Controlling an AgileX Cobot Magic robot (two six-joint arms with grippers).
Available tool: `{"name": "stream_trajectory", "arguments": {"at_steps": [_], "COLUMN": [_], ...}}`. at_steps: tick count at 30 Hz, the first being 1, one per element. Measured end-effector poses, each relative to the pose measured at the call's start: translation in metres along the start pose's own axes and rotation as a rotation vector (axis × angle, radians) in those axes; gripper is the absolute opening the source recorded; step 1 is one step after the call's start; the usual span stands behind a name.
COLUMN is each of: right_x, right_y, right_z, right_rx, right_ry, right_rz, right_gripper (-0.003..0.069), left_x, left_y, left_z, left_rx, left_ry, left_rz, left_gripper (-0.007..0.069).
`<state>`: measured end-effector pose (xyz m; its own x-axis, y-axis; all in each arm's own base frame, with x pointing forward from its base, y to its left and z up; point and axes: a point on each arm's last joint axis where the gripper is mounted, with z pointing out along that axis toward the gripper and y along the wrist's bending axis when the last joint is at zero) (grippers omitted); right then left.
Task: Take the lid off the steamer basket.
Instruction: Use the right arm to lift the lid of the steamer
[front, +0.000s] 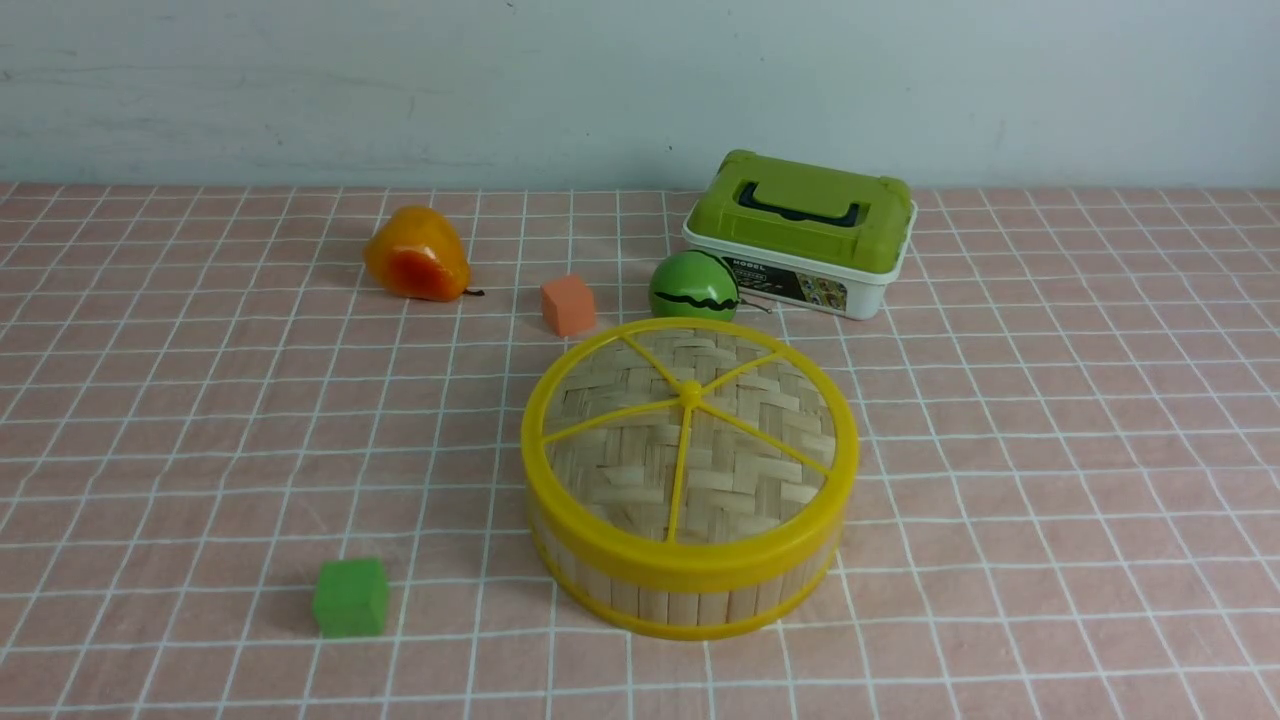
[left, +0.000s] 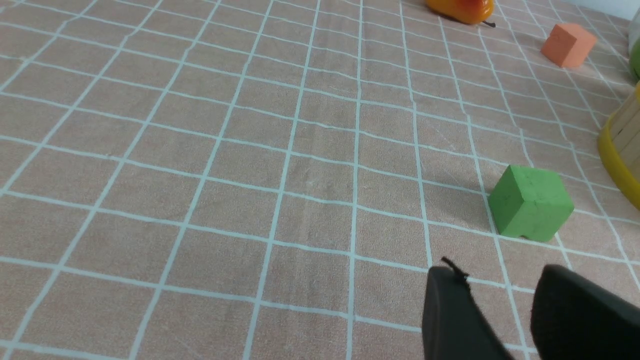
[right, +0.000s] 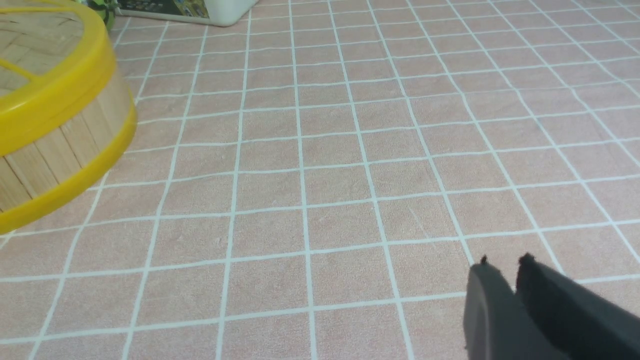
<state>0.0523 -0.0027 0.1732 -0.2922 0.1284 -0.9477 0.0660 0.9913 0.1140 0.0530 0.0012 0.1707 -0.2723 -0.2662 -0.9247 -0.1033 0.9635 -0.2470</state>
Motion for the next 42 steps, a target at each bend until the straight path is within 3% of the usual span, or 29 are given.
{"name": "stream_trajectory", "arguments": {"at_steps": [12, 15, 16, 19, 20, 22, 25, 35, 39, 42], "right_x": [0.000, 0.000, 0.000, 0.000, 0.000, -0.001, -0.002, -0.002, -0.030, -0.085], "right_y": [0.000, 0.002, 0.003, 0.012, 0.013, 0.020, 0.023, 0.022, 0.028, 0.039], "right_z": [0.000, 0.000, 0.000, 0.000, -0.001, -0.002, -0.002, -0.002, -0.016, -0.033], "right_rx": [-0.002, -0.022, -0.035, -0.133, -0.140, -0.221, -0.259, -0.242, -0.287, -0.304], "right_ry": [0.000, 0.001, 0.000, 0.026, 0.029, 0.076, 0.098, 0.065, 0.022, 0.105], "right_rz": [0.005, 0.061, 0.107, 0.498, 0.528, 0.906, 1.057, 0.829, 0.607, 0.310], "right_gripper": [0.0074, 0.0077, 0.0079, 0.0086, 0.0086, 0.0091, 0.0097, 0.0107, 0.0099, 0.0019], "left_x": [0.000, 0.000, 0.000, 0.000, 0.000, 0.000, 0.000, 0.000, 0.000, 0.000], "left_y": [0.000, 0.000, 0.000, 0.000, 0.000, 0.000, 0.000, 0.000, 0.000, 0.000], "left_z": [0.000, 0.000, 0.000, 0.000, 0.000, 0.000, 0.000, 0.000, 0.000, 0.000], "left_rx": [0.000, 0.000, 0.000, 0.000, 0.000, 0.000, 0.000, 0.000, 0.000, 0.000], "left_ry": [0.000, 0.000, 0.000, 0.000, 0.000, 0.000, 0.000, 0.000, 0.000, 0.000], "left_rz": [0.000, 0.000, 0.000, 0.000, 0.000, 0.000, 0.000, 0.000, 0.000, 0.000], "left_gripper": [0.0239, 0.0239, 0.0239, 0.0239, 0.0239, 0.0239, 0.0239, 0.0239, 0.0239, 0.0239]}}
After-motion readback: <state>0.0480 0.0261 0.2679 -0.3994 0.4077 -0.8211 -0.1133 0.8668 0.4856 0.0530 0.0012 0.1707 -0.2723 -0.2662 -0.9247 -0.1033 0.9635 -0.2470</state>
